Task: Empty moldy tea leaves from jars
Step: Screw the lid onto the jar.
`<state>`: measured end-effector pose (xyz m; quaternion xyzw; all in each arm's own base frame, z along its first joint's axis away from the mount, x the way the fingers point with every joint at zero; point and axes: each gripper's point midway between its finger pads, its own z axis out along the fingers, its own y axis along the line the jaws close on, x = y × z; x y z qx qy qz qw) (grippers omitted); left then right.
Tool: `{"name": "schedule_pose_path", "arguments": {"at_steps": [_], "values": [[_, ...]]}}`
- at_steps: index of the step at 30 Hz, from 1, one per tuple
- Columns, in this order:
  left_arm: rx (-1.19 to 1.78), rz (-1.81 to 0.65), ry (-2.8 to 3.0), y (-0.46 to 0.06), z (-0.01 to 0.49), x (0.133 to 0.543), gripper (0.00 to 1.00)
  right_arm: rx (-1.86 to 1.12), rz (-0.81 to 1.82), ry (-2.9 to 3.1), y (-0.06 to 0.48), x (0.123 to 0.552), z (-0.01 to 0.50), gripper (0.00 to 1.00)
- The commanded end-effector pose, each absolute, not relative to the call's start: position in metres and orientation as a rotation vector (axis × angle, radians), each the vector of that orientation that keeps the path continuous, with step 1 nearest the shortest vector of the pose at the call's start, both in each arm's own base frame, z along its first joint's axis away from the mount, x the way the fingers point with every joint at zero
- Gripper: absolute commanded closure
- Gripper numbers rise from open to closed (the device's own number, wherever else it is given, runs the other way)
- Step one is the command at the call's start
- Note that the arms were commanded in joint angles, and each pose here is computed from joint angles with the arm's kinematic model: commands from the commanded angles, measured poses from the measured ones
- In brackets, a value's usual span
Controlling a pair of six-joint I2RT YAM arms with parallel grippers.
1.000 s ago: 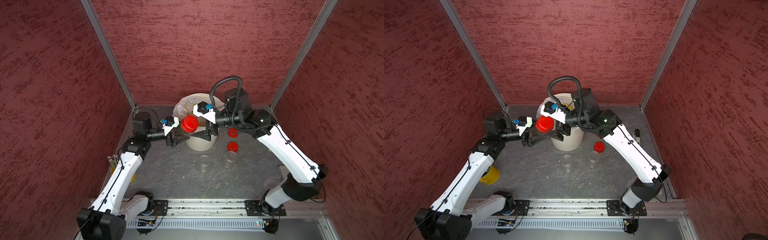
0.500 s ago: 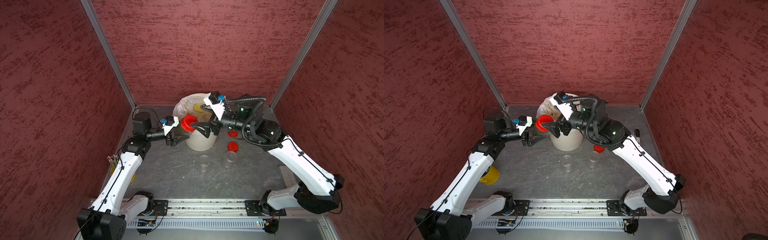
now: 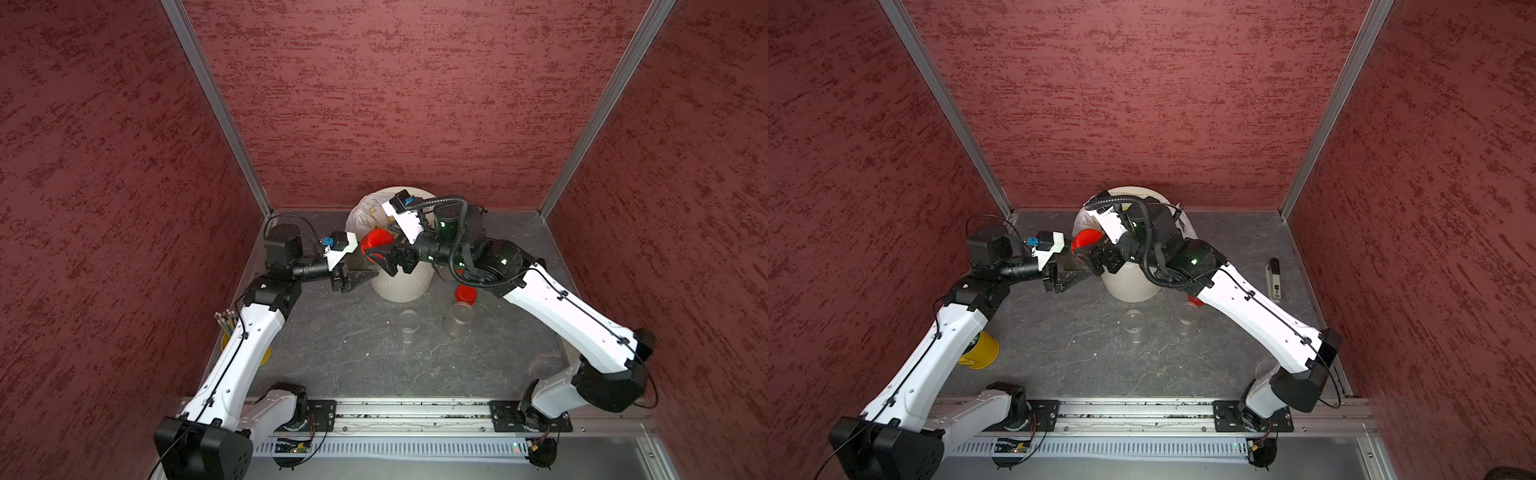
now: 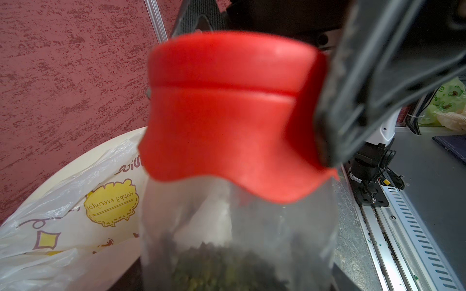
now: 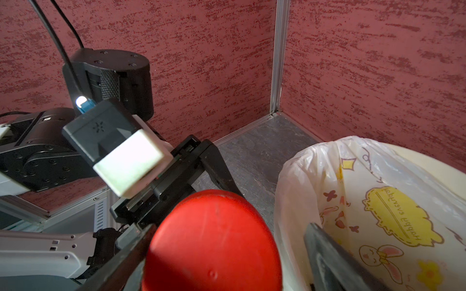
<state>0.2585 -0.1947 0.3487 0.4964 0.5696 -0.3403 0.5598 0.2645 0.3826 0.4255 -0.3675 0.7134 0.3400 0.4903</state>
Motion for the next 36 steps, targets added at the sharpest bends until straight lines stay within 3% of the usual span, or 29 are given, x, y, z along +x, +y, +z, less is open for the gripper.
{"name": "schedule_pose_path", "arguments": {"at_steps": [1, 5, 23, 36], "values": [[1.171, -0.792, 1.318, -0.194, 0.357, 0.257, 0.36, -0.861, 0.827, 1.741, 0.382, 0.265, 0.428, 0.11], [1.17, -0.792, 1.318, -0.194, 0.357, 0.257, 0.36, -0.878, 0.839, 1.747, 0.385, 0.263, 0.424, 0.16], [1.174, -0.797, 1.312, -0.194, 0.358, 0.255, 0.36, -1.088, 0.767, 1.601, 0.378, 0.252, 0.426, 0.6], [1.18, -0.812, 1.312, -0.194, 0.358, 0.254, 0.36, -1.502, 0.724, 1.324, 0.372, 0.235, 0.432, 0.65]]}}
